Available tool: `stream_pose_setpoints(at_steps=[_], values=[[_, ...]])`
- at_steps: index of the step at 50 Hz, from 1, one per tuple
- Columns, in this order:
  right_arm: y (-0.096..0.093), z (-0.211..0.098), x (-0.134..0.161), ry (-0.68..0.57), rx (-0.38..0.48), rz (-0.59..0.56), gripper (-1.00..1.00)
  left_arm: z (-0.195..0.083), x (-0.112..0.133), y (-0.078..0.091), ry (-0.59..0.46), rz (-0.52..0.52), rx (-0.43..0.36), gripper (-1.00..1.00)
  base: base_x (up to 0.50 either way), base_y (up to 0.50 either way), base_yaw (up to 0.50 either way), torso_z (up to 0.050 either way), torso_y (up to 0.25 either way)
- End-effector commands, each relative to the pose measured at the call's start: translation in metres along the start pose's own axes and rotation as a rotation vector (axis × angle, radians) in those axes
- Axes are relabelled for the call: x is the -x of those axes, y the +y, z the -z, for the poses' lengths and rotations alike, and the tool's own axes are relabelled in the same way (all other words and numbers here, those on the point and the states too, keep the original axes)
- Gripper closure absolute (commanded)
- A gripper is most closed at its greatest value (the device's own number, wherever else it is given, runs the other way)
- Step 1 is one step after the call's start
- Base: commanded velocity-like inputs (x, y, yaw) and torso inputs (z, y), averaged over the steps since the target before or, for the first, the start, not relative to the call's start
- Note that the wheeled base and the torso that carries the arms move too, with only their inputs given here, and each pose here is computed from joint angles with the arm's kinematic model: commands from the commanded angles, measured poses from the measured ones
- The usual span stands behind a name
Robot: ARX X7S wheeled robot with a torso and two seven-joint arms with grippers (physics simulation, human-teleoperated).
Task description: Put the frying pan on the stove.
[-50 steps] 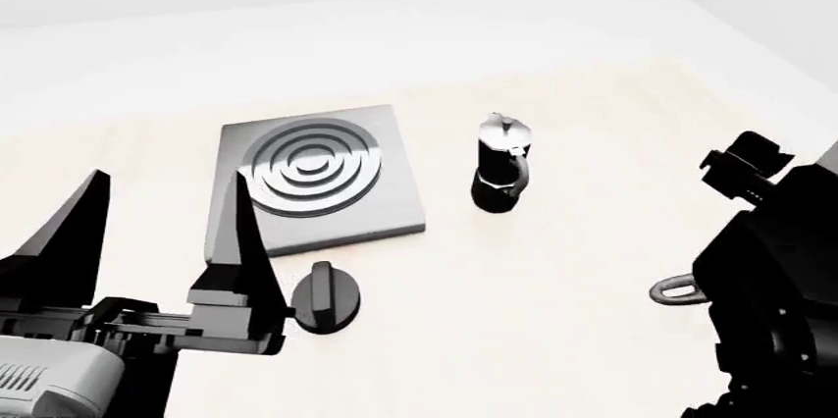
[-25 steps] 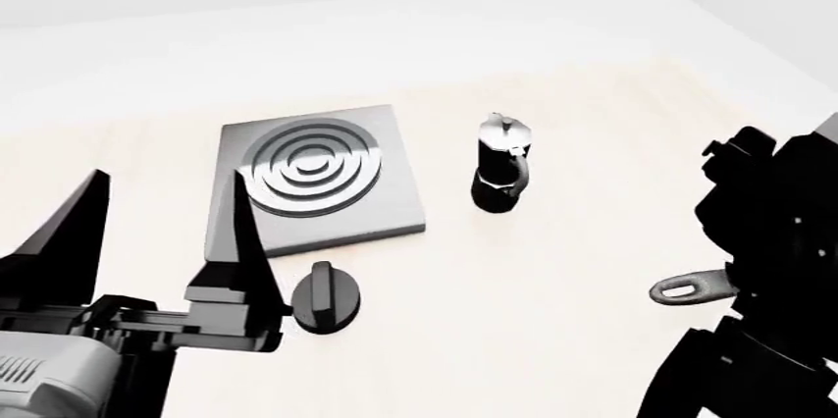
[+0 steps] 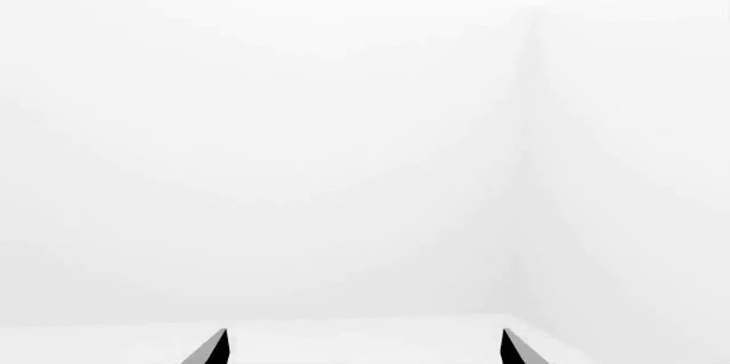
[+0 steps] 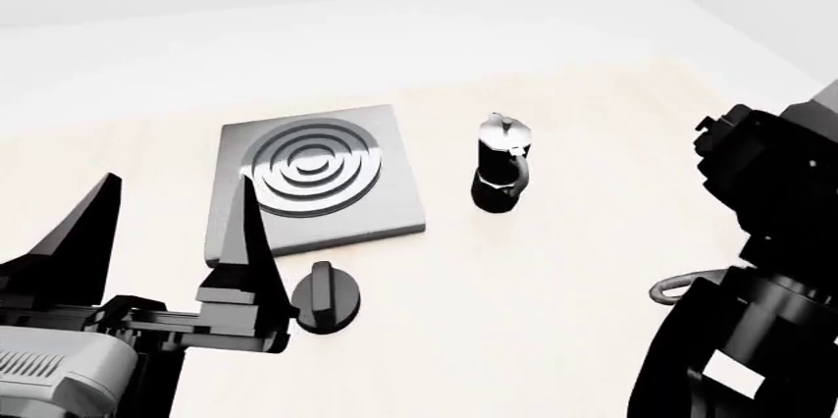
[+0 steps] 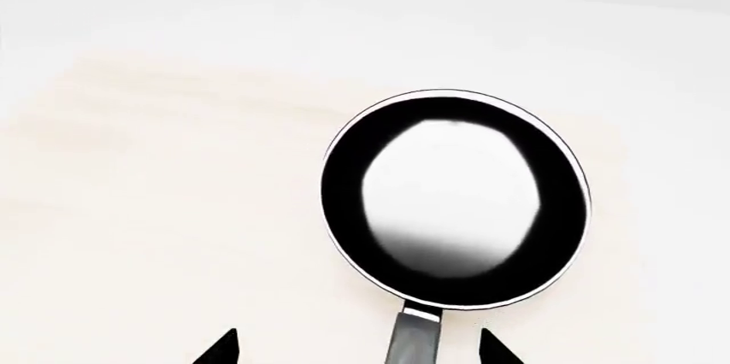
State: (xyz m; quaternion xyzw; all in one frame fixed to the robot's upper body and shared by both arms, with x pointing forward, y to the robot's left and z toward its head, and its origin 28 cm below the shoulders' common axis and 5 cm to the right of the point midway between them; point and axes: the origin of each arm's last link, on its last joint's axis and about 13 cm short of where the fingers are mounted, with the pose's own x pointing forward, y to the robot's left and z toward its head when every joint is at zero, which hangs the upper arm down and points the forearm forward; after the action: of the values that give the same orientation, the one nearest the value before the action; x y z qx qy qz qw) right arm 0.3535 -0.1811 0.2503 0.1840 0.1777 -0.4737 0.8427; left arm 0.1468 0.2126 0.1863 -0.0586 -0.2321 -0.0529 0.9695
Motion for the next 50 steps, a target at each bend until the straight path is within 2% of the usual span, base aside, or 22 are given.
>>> stream_pose_setpoints(at_steps=[1,10,14,21,31,38,48,50], values=[[0.002,-0.006,-0.001,0.053,-0.037,-0.011,-1.00,0.000,0.000,0.000,0.003,0.000,0.001,-1.00,0.00,0.00,0.00,0.000,0.000],[-0.001,-0.008,-0.004,0.101,-0.083,0.025,-1.00,0.002,0.000,0.000,0.007,0.001,0.002,-1.00,0.00,0.00,0.00,0.000,0.000],[-0.006,-0.009,-0.004,0.141,-0.155,0.061,-1.00,0.002,0.000,0.000,0.009,0.002,0.001,-1.00,0.00,0.00,0.00,0.000,0.000],[-0.009,-0.005,-0.009,0.125,-0.177,0.043,-1.00,0.000,0.000,0.001,0.004,-0.001,0.003,-1.00,0.00,0.00,0.00,0.000,0.000],[-0.018,0.006,-0.017,0.177,-0.221,0.064,-1.00,0.003,-0.001,0.002,0.009,-0.010,0.002,-1.00,0.00,0.00,0.00,0.000,0.000],[-0.023,0.015,-0.023,0.176,-0.202,0.126,-1.00,0.004,-0.001,0.003,0.011,-0.012,0.001,-1.00,0.00,0.00,0.00,0.000,0.000],[-0.021,0.019,-0.024,0.178,-0.193,0.131,-1.00,0.006,-0.001,0.003,0.016,-0.012,-0.001,-1.00,0.00,0.00,0.00,0.000,0.000],[-0.021,0.019,-0.024,0.146,-0.148,0.147,-1.00,0.006,0.000,0.002,0.018,-0.007,-0.002,-1.00,0.00,0.00,0.00,0.000,0.000]])
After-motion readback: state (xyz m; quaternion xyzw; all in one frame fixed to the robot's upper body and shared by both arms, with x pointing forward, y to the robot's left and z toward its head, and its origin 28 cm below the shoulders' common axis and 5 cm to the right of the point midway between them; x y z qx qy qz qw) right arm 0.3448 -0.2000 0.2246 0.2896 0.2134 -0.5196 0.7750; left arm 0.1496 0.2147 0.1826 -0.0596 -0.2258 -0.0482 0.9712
